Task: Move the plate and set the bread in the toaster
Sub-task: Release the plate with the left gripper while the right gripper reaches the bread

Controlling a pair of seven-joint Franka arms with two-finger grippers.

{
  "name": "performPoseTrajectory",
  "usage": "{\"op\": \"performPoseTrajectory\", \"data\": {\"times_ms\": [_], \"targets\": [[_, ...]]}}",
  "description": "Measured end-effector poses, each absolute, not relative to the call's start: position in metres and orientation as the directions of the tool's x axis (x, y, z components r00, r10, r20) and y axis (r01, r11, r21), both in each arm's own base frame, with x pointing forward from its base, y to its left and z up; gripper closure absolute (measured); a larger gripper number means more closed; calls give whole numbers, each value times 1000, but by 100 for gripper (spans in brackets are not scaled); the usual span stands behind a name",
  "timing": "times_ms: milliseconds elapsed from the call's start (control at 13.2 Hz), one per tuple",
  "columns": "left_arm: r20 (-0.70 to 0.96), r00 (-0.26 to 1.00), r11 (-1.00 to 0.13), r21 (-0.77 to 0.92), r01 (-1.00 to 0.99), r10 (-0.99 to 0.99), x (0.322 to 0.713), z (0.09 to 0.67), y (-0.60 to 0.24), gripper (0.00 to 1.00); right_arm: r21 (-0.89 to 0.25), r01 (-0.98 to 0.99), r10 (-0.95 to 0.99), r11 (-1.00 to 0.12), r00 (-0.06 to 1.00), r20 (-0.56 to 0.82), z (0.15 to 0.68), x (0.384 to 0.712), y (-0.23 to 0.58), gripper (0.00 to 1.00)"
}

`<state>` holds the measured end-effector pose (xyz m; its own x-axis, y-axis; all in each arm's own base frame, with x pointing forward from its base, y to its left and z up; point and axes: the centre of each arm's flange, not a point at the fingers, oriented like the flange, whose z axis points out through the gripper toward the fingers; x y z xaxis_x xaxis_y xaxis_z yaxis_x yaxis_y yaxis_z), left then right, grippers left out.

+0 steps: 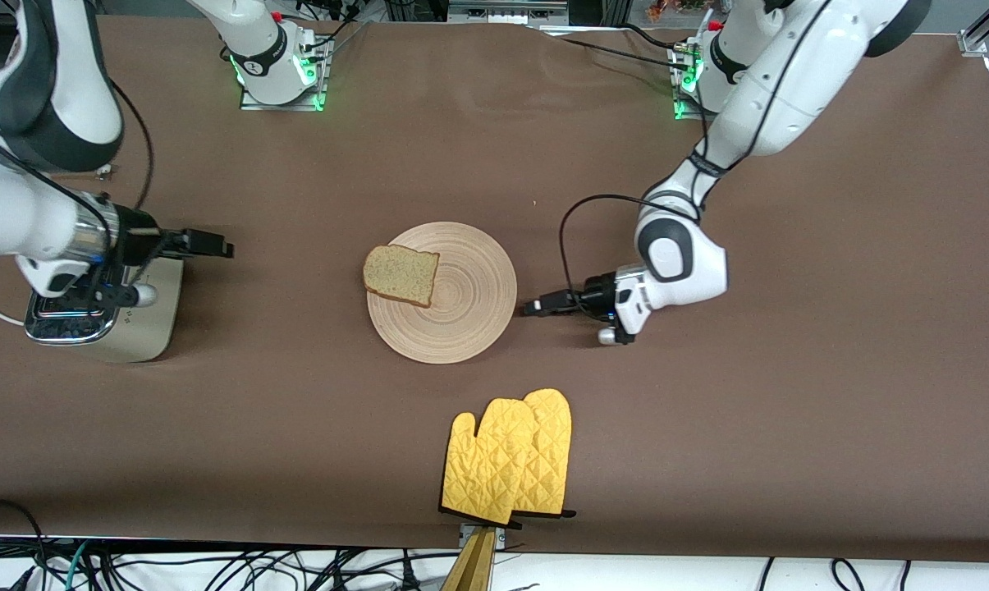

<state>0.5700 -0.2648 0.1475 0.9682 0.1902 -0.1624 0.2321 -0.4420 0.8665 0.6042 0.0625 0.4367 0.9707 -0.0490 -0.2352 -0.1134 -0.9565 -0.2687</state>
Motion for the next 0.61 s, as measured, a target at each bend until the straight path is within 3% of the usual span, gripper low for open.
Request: {"op": "performPoseTrajectory", "data": {"times_ms": [76,151,378,605], "targets": [[-169,966,-429,871,239,196,567,160,-241,5,-292,-148,-79,-945,969,-234,419,602,69,0],[-164,970,-434,871,229,182,561,172,-216,0,-301,-171,-106,-938,970,-219,399,599,73,0],[-76,996,-552,829,89,46,550,223,-128,0,-343,-221,-172,-913,971,-168,333,577,104,0],[-2,998,-755,654,-50,-67,559,290,-70,0,-353,-223,-190,-909,974,-125,289,546,141,0]]}}
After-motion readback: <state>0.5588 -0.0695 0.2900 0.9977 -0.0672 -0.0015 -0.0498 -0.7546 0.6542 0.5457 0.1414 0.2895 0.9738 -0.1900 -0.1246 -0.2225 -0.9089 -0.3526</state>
